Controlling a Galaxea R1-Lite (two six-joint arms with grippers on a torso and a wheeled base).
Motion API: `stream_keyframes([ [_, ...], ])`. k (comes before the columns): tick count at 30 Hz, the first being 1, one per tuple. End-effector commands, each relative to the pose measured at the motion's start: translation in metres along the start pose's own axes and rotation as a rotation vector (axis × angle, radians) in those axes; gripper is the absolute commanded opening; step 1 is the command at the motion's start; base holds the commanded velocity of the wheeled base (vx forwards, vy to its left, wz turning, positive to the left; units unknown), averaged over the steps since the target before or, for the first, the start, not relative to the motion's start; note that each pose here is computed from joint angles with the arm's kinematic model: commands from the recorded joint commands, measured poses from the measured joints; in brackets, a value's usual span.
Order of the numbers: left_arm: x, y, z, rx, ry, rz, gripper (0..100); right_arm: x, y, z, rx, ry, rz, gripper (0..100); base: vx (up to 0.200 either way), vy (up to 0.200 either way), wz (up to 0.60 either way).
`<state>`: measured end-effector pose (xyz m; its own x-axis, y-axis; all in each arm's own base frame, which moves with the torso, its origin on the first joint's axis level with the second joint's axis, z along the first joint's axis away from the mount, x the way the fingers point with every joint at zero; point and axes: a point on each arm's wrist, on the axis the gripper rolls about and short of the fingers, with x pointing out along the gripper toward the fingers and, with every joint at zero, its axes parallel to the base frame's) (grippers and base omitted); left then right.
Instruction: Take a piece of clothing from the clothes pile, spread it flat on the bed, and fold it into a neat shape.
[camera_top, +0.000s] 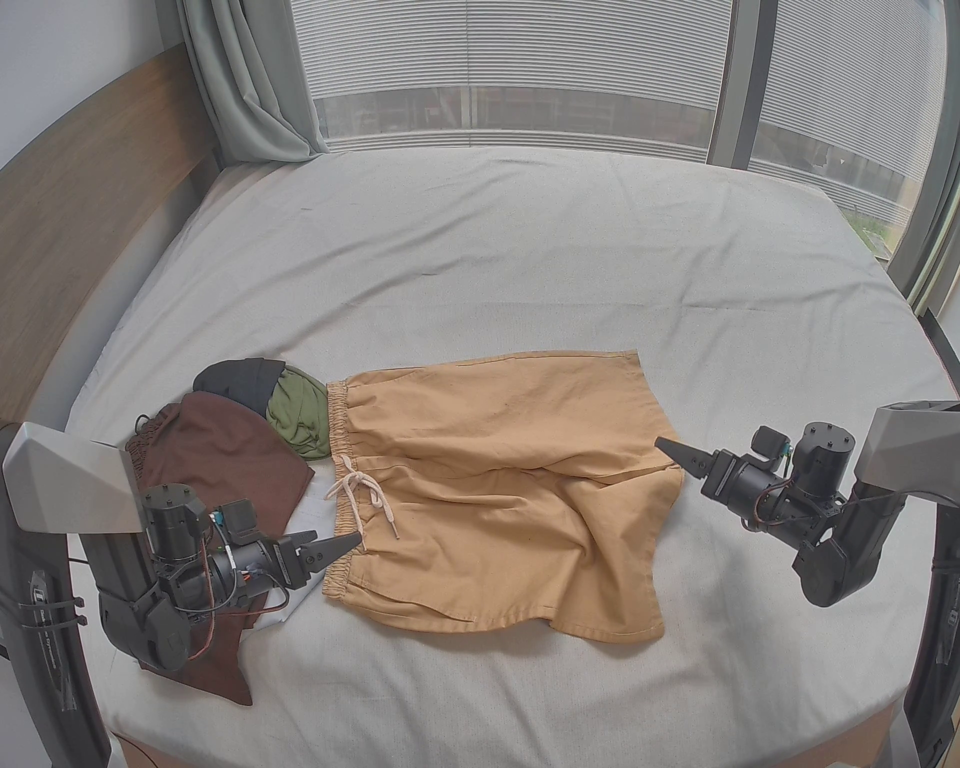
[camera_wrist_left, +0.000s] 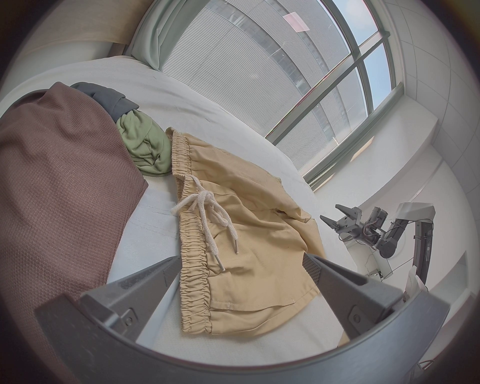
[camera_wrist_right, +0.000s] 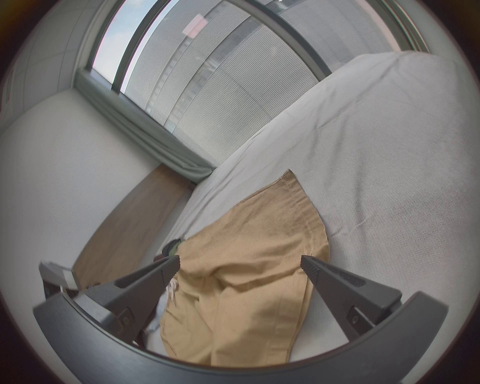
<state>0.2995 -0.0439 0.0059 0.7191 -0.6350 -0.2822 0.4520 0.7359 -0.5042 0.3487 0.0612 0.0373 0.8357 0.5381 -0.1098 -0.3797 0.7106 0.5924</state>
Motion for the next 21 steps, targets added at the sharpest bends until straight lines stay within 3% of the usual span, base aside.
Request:
stream_keyframes([
  [1, -0.002, 0.0, -0.002, -0.002, 0.01, 0.003, 100, -0.015, 0.006, -0.018, -0.084, 0.078, -0.018, 100, 0.0, 0.0, 0.0],
  [6, -0.003, 0.002, -0.012, 0.016, 0.047, 0.008, 100, -0.031, 0.01, -0.041, -0.19, 0.192, -0.002, 100, 0.0, 0.0, 0.0],
  [21, -0.004, 0.017, -0.04, 0.027, 0.141, 0.045, 100, -0.033, 0.018, -0.048, -0.192, 0.223, 0.027, 100, 0.0, 0.0, 0.0],
])
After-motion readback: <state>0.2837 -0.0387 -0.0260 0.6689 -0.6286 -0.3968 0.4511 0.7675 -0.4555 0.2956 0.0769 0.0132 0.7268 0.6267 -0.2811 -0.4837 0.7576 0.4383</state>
